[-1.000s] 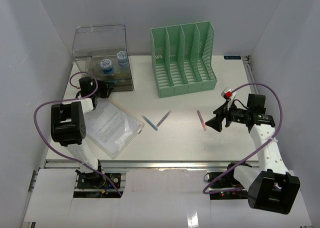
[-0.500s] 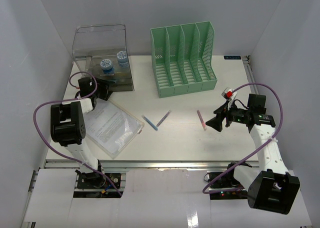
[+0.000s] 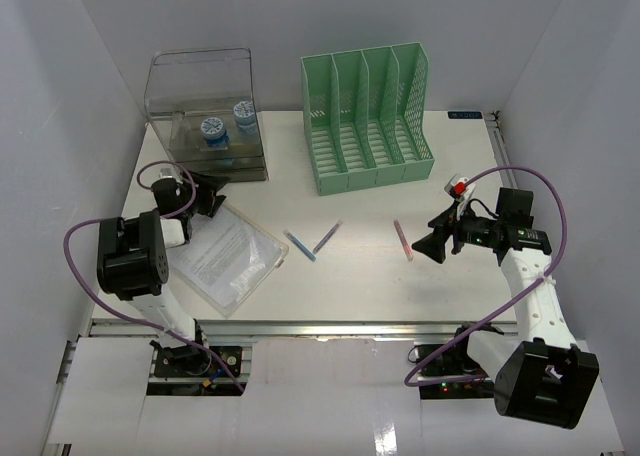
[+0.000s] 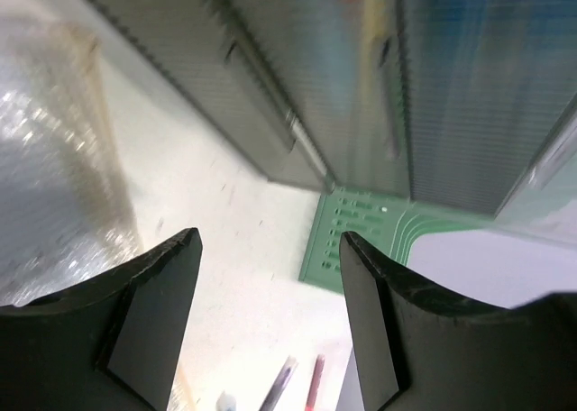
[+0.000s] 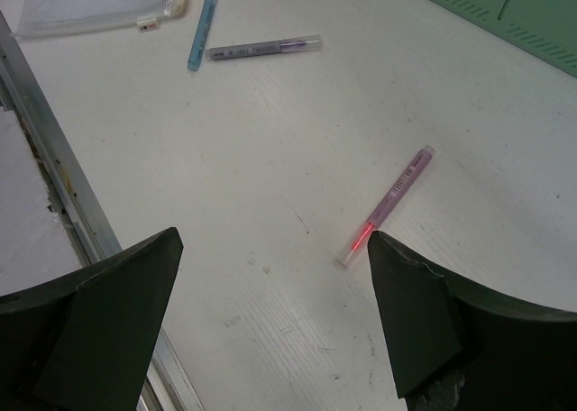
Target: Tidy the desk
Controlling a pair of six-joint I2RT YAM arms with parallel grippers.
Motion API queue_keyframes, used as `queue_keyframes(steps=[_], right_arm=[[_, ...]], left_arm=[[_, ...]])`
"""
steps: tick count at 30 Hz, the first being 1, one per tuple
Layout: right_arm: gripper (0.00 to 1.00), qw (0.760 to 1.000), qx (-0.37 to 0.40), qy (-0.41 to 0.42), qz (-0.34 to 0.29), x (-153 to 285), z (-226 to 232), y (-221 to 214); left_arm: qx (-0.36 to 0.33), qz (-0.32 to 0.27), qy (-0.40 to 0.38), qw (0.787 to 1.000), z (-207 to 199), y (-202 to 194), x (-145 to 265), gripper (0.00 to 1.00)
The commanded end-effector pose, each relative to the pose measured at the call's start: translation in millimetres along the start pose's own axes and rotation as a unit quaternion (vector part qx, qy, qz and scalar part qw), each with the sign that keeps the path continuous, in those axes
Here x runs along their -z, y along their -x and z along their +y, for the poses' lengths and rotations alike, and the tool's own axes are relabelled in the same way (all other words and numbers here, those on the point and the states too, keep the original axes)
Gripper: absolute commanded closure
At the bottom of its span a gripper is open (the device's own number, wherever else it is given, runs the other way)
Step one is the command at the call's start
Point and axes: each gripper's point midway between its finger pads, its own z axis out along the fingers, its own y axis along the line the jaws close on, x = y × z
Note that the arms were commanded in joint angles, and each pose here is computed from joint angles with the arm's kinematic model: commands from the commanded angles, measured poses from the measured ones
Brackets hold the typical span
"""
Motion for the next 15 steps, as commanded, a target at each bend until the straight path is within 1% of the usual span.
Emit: queue_keyframes(steps=[1,4,7,9,15], right_arm=[[0.10,1.000,0.010,0.010,-0.012,0.5,3.9,3.2],[0.10,1.000,0.009,0.009,-0.011,0.8,3.6,2.7],[0.10,1.000,0.008,0.008,-0.010,0.4,2.7,1.5],[0.10,1.000,0.006,0.008,-0.009,0.2,1.6,0.9],[0.10,1.000,0.000,0.009,-0.005,-1.4,-0.9,-1.4]], left_arm=[[-0.026,-0.015,-0.064,0.998,-17.9,5.9,17.1,0.29],[0.002,-0.005,-0.089,0.996,-7.1,2.7,16.5,0.43],[0.023,-0.001,-0.124,0.992,-6.3,4.0,11.3,0.51],[0.027,-0.002,-0.142,0.990,-11.9,8.6,6.1,0.52],[0.025,-0.012,-0.135,0.990,-5.7,21.2,-14.0,0.52]])
